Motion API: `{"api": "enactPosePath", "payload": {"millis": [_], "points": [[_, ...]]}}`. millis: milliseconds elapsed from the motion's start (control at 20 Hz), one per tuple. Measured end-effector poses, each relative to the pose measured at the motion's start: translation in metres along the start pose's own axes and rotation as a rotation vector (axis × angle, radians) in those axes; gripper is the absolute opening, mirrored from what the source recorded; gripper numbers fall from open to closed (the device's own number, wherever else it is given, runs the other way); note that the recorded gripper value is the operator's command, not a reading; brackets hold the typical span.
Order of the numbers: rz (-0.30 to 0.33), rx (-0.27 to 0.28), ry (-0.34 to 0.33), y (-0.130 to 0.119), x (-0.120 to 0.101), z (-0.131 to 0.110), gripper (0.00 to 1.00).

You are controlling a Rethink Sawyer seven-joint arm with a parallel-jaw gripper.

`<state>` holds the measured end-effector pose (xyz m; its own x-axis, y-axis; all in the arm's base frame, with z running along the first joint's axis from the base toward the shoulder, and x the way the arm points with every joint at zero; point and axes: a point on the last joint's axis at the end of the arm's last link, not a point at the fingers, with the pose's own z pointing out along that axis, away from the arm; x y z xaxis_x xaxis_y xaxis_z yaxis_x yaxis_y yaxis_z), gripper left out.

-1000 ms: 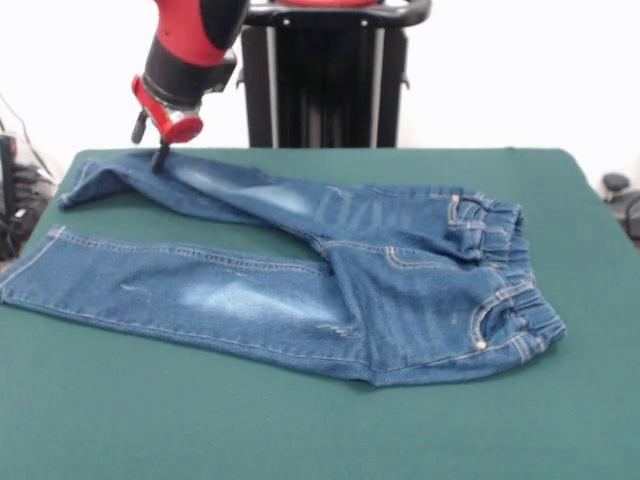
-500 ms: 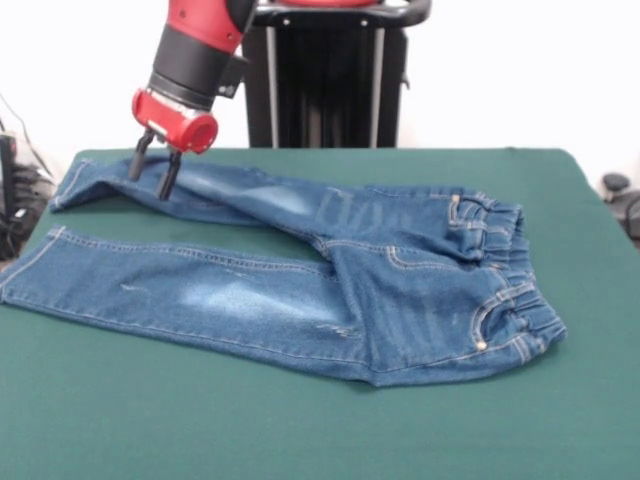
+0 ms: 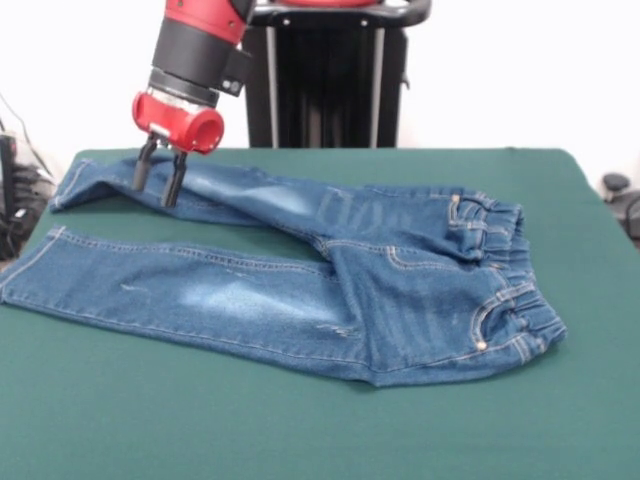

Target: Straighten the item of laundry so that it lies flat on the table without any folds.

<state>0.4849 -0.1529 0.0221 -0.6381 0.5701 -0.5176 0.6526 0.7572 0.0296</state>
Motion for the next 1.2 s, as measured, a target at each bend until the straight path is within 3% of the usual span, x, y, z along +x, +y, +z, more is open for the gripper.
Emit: {"api": "enactPosePath", "payload": {"millis": [250,600,950,1200], "points": [[0.059,-0.010,0.047,0.005,-0.013,0.004,1.00],[0.143,0.031,0.180,0.014,-0.029,0.005,1.00],[0.165,0.044,0.272,0.041,-0.037,-0.005,1.00],[0.199,0.048,0.325,0.072,-0.058,-0.026,1.00]]}}
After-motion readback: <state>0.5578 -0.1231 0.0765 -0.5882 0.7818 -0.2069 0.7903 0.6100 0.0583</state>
